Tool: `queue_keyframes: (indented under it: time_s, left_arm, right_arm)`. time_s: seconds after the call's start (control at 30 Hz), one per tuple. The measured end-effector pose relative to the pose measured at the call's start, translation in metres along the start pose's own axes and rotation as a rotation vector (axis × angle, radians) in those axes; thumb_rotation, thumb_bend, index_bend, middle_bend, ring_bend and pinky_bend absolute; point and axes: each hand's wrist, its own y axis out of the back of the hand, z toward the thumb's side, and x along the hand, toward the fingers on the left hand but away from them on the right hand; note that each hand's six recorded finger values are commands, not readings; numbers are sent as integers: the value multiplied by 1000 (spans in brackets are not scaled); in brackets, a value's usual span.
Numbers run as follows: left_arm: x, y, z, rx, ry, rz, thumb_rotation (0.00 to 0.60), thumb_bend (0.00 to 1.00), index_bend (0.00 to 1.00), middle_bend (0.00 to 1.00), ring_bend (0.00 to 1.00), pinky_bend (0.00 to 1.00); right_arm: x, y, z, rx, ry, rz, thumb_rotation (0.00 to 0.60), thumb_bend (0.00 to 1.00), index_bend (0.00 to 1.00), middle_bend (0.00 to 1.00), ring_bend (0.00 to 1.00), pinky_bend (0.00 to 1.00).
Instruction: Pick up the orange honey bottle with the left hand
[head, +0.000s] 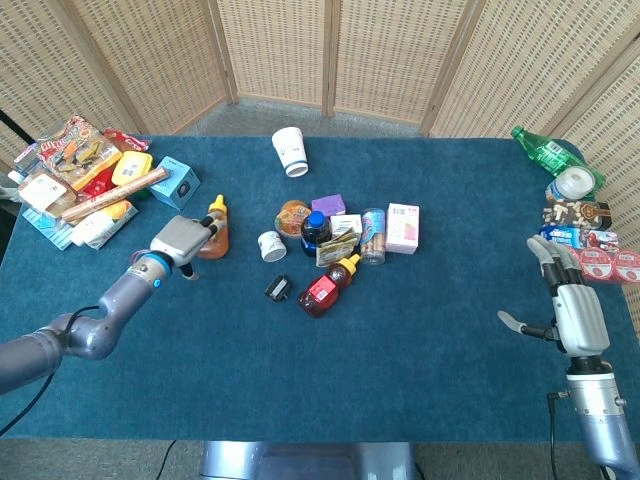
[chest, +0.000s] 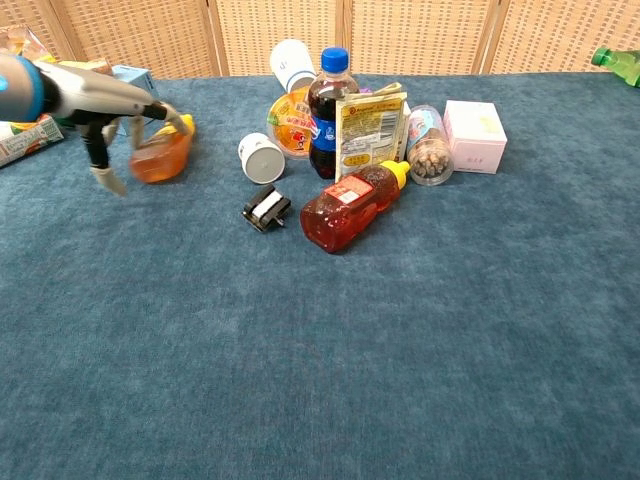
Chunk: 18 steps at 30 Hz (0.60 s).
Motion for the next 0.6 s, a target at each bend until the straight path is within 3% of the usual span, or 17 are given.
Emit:
queue_keyframes:
  time_s: [0.1,0.33,0.37,0.5,0.6]
  left_arm:
    - [-13,-2,-6,-10,0,-18,600,170,148,109,485,513]
    - [-37,7,-14,-30,-8,6,600,170,169,129,472,508]
    - [-38,10,-15,-29,-8,19,600,169,168,110,432,490]
    - [-37,26,-19,-4,-6,88,600,170,140,0,51,315]
    - [-29,33,-21,9,2,109,600,169,103,0,0,199]
  right_arm:
    - [0,0,0,1,1,0,600,0,0,0,0,0]
    - [0,-1,1,3,2,2,600,0,0,0,0,0]
    - [0,-1,1,3,3,2,600,0,0,0,0,0]
    - [1,-2,1,6,4,7,600,0,0,0,0,0]
    - [1,-2,1,5,2,7,600,0,0,0,0,0]
